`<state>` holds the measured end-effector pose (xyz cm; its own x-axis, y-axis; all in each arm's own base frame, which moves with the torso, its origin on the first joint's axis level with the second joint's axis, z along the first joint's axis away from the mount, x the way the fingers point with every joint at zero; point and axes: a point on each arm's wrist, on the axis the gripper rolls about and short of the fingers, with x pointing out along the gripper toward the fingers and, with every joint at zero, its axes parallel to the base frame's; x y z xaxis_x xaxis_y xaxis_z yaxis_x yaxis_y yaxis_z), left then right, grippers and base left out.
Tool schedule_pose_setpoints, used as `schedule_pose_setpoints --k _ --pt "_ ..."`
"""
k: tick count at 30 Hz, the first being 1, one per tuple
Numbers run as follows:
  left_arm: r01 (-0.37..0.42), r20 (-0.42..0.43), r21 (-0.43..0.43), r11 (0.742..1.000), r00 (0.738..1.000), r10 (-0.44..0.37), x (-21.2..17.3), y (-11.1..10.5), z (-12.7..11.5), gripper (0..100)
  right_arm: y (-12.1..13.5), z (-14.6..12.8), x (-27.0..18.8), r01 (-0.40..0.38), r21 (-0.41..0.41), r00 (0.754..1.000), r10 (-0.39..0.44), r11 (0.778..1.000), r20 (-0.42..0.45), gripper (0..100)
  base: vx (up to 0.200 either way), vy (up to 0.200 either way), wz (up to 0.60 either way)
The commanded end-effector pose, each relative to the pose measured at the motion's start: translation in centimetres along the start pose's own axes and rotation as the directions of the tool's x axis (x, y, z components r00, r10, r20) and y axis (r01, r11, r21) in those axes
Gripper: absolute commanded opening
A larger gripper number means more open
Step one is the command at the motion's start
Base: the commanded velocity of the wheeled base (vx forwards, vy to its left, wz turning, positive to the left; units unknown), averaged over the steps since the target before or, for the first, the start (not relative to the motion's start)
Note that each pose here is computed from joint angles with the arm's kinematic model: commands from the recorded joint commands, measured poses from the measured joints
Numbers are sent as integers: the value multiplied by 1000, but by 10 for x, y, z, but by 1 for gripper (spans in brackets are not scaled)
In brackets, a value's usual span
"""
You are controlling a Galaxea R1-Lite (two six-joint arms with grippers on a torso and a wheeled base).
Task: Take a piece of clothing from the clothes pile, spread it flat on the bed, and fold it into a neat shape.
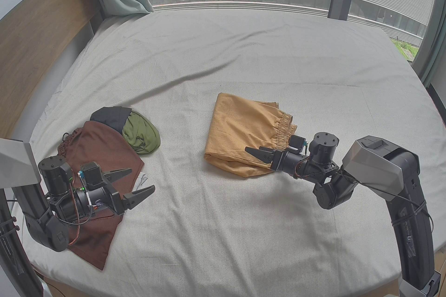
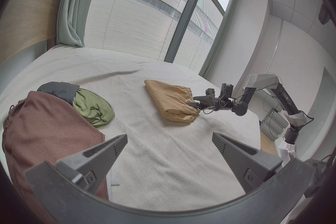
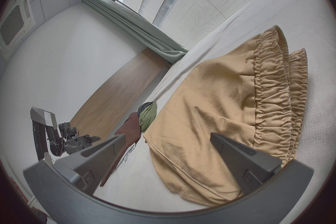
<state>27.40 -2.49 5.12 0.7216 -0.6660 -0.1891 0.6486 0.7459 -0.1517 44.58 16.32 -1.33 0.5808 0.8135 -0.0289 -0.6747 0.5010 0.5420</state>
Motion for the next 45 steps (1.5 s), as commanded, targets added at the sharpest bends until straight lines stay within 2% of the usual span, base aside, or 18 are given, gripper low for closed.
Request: schedule_pose_setpoints --k 1,8,9,10,14,18,24,27,29,30,31,34,35,36,39,41,42,45 --pt "3 0 2 1000 1000 -3 0 -1 0 100 1 1 -1 3 3 1000 -3 1000 -3 100 0 0 0" --pt "43 19 31 999 999 -44 -2 -17 10 100 48 40 -16 -35 -34 999 36 999 32 100 0 0 0" --pt "43 19 31 999 999 -44 -2 -17 10 100 48 40 -16 -35 -34 999 36 999 32 100 0 0 0" --pt "43 22 35 998 999 -44 -2 -17 11 100 62 50 -22 -47 -48 998 49 998 43 100 0 0 0" --pt "58 21 40 998 998 -59 -1 -20 11 100 89 69 -41 -56 -67 996 60 996 62 100 0 0 0" --pt "101 33 62 993 994 -103 -3 -33 17 100 112 75 -65 -48 -121 997 54 992 54 100 0 0 0" --pt "176 22 80 981 984 -179 -5 -56 19 100 142 70 -113 21 -241 999 -9 970 51 100 0 0 0" --pt "251 27 107 962 967 -255 -7 -76 24 100 161 69 -144 70 -258 995 -50 963 82 100 0 0 0" --pt "306 35 133 943 949 -313 -11 -93 29 100 173 73 -171 127 -302 988 -93 945 126 100 0 0 0" --pt "310 35 134 941 948 -317 -12 -95 29 100 174 73 -173 132 -306 987 -97 943 128 100 0 0 0" --pt "359 45 162 919 928 -370 -16 -113 34 100 180 74 -198 191 -358 977 -140 914 164 100 0 0 0" --pt "405 61 203 891 903 -424 -28 -142 38 100 194 70 -245 285 -432 953 -205 855 223 100 0 0 0" --pt "406 61 203 891 903 -426 -30 -145 37 100 195 69 -249 293 -438 951 -210 850 229 100 0 0 0" --pt "425 65 206 881 893 -446 -39 -158 37 100 208 65 -270 316 -461 942 -215 829 260 100 0 0 0" --pt "443 75 197 874 882 -464 -57 -171 36 100 234 48 -299 304 -489 941 -177 817 289 100 0 0 0" --pt "402 159 203 893 886 -435 -71 -174 48 100 260 36 -324 293 -503 935 -133 813 329 100 0 0 0" --pt "379 195 203 903 888 -417 -77 -175 53 100 268 30 -332 291 -492 934 -132 820 332 100 0 0 0" --pt "302 292 161 939 895 -338 -95 -175 64 100 300 3 -366 241 -458 927 -63 856 370 100 0 0 0"
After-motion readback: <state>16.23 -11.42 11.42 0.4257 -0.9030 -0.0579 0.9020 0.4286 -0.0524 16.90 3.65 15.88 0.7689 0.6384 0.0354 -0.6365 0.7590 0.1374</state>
